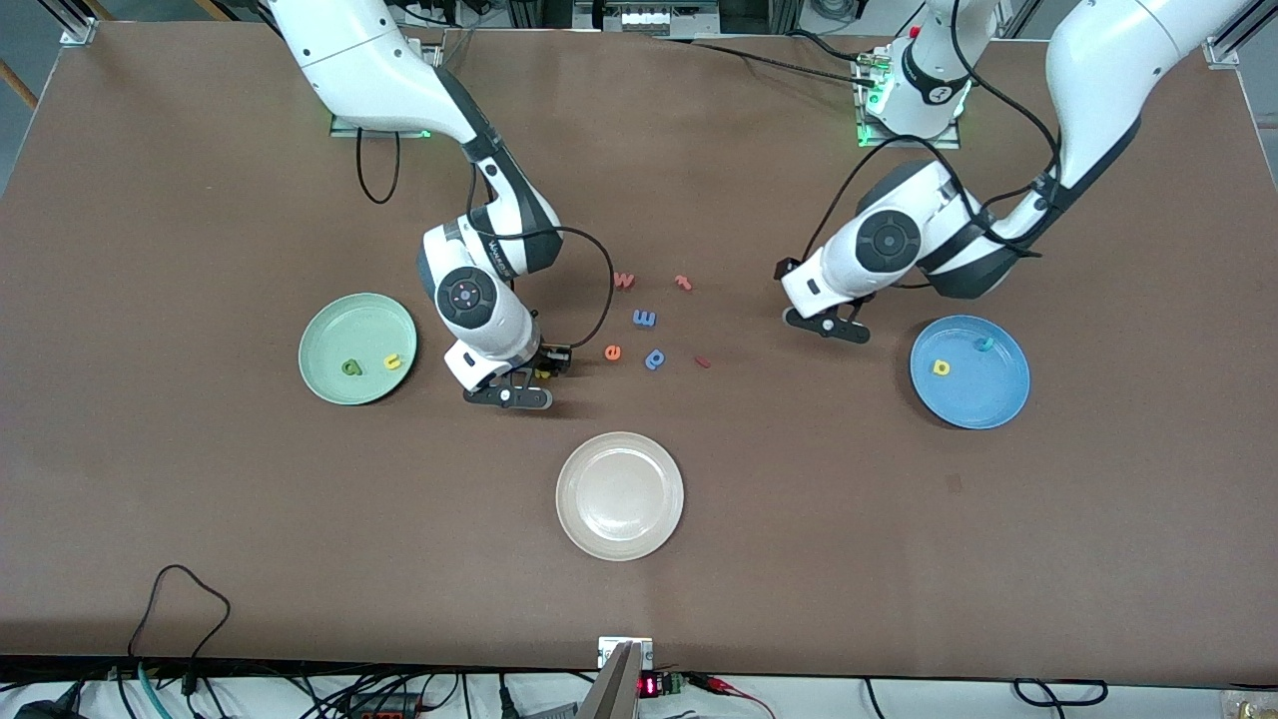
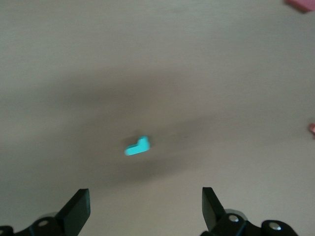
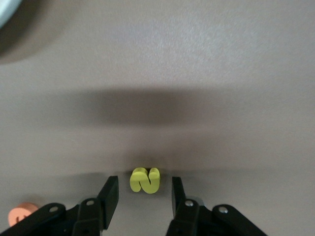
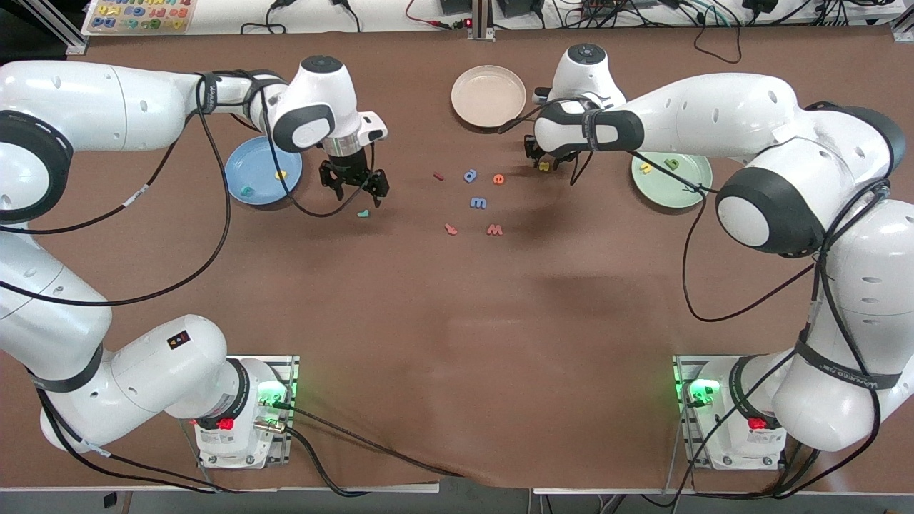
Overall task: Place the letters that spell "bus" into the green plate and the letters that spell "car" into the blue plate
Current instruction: 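Grasp the yellow '2' with the right gripper while the left gripper grasps cyan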
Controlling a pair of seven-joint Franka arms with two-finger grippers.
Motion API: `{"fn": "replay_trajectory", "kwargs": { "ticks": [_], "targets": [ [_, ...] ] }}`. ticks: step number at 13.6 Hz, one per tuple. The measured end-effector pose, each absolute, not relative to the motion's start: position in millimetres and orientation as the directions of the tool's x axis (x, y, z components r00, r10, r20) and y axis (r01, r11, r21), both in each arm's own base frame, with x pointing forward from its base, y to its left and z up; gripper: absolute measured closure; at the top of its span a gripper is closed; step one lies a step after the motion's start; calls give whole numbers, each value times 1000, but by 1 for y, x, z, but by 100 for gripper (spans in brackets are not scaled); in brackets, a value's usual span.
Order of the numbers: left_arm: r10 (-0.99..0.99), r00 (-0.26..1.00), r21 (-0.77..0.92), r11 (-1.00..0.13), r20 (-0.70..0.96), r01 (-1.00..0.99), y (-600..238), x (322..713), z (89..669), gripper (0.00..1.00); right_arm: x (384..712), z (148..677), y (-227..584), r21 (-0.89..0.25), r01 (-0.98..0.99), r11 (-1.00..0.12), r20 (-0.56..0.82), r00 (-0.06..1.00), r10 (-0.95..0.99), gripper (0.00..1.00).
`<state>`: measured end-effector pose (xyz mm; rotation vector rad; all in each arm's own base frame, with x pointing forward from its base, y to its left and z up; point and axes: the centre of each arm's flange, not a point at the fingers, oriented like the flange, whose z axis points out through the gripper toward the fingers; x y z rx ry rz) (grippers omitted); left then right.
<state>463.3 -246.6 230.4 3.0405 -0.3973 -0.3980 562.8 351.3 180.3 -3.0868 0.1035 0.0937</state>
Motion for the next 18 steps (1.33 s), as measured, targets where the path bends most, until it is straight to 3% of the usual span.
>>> {"fn": "replay_trajectory", "kwargs": {
  "ticks": [4, 7, 8, 10, 15, 17, 18],
  "targets": [
    [-381, 910, 12, -923, -166, -384, -250, 452, 216, 0, 562, 178, 352, -44, -66, -997, -63, 996, -63, 48],
    [-467, 872, -56, -876, -146, -479, -249, 448, 196, 7, 562, 177, 351, -42, -67, -997, -63, 996, -64, 50],
    [-494, 858, -65, -860, -141, -506, -251, 445, 188, 7, 562, 177, 351, -39, -64, -997, -62, 996, -62, 56],
    [-527, 840, -56, -842, -131, -537, -253, 443, 176, 19, 563, 178, 350, -32, -57, -998, -60, 997, -55, 73],
    [-540, 832, -35, -836, -129, -548, -243, 446, 164, 26, 562, 178, 351, -26, -43, -999, -55, 998, -42, 73],
    [-525, 842, -31, -846, -125, -532, -235, 450, 165, 32, 571, 186, 342, -21, -43, -999, -38, 998, -42, 73],
    [-518, 847, -25, -851, -120, -524, -231, 452, 165, 39, 580, 198, 328, -16, -38, -999, -34, 999, -38, 73]
  ]
}}
